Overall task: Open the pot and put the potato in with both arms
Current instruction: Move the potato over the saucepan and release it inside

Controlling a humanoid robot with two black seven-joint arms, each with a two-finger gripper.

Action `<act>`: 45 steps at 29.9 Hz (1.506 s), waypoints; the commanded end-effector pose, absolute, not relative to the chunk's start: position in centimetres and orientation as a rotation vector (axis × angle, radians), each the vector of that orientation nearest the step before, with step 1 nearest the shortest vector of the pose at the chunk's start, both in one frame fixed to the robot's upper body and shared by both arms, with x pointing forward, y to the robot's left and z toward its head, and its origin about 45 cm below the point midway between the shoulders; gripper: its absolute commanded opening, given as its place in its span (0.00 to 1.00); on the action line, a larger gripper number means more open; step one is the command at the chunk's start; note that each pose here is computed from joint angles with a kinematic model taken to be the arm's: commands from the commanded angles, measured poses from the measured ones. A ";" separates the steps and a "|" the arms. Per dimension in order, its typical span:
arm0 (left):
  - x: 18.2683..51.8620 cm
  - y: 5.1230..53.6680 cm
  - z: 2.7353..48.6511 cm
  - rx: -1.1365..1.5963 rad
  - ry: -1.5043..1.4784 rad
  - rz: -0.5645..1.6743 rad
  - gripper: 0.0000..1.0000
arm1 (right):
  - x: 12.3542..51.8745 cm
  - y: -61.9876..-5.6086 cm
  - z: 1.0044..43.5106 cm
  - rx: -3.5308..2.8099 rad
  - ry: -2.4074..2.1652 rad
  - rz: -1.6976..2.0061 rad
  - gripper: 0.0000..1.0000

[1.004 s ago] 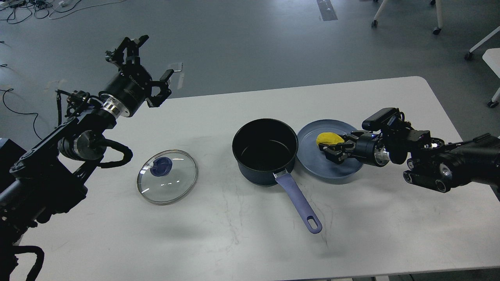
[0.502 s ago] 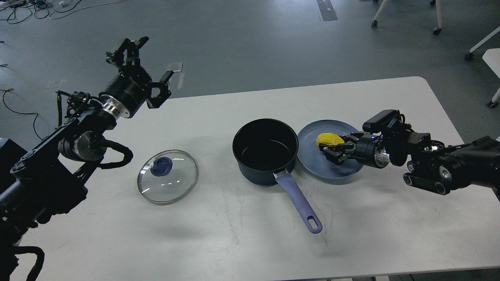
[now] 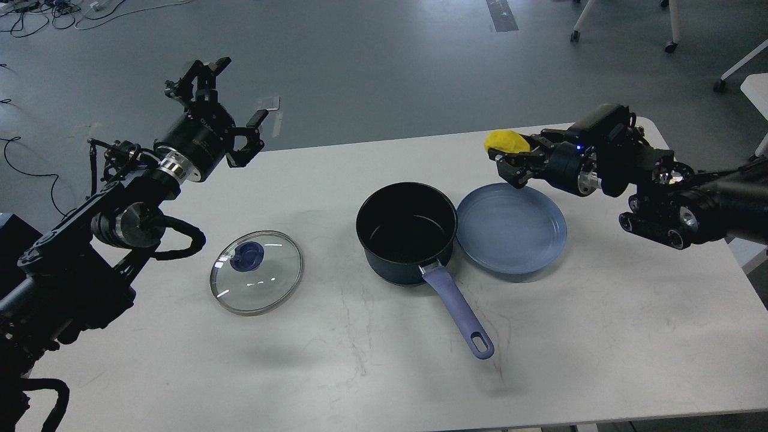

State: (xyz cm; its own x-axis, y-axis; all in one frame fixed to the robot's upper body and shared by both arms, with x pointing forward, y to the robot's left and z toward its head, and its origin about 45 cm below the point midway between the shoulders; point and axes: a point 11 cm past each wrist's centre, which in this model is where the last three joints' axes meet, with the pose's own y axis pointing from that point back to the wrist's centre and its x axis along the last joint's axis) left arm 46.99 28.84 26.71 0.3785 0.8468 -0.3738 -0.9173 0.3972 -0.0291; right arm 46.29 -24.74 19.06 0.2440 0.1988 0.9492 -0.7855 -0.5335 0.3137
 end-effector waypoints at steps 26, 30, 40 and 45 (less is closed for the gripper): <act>47.0 29.0 26.7 -0.247 0.322 1.145 1.00 | 40.3 -10.0 15.8 1.988 -0.287 1.561 0.99; 47.0 28.8 26.7 -0.250 0.324 1.135 1.00 | 41.8 -10.6 17.9 2.002 -0.416 1.554 0.99; 47.1 28.0 26.5 -0.266 0.341 1.125 1.00 | 46.3 -13.5 26.3 2.337 -1.201 0.922 1.00; 46.7 28.0 25.7 -0.276 0.375 1.126 1.00 | 48.2 -16.7 28.8 2.615 -1.593 0.136 1.00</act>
State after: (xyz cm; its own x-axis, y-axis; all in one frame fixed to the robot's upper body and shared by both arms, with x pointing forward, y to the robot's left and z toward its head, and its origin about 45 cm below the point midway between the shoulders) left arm 46.94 27.86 26.24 0.3871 0.8248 -0.4121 -0.9111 0.4108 -0.0336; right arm 47.69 -15.17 28.21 0.4572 -0.7847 0.4186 -0.8662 -0.4996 0.0095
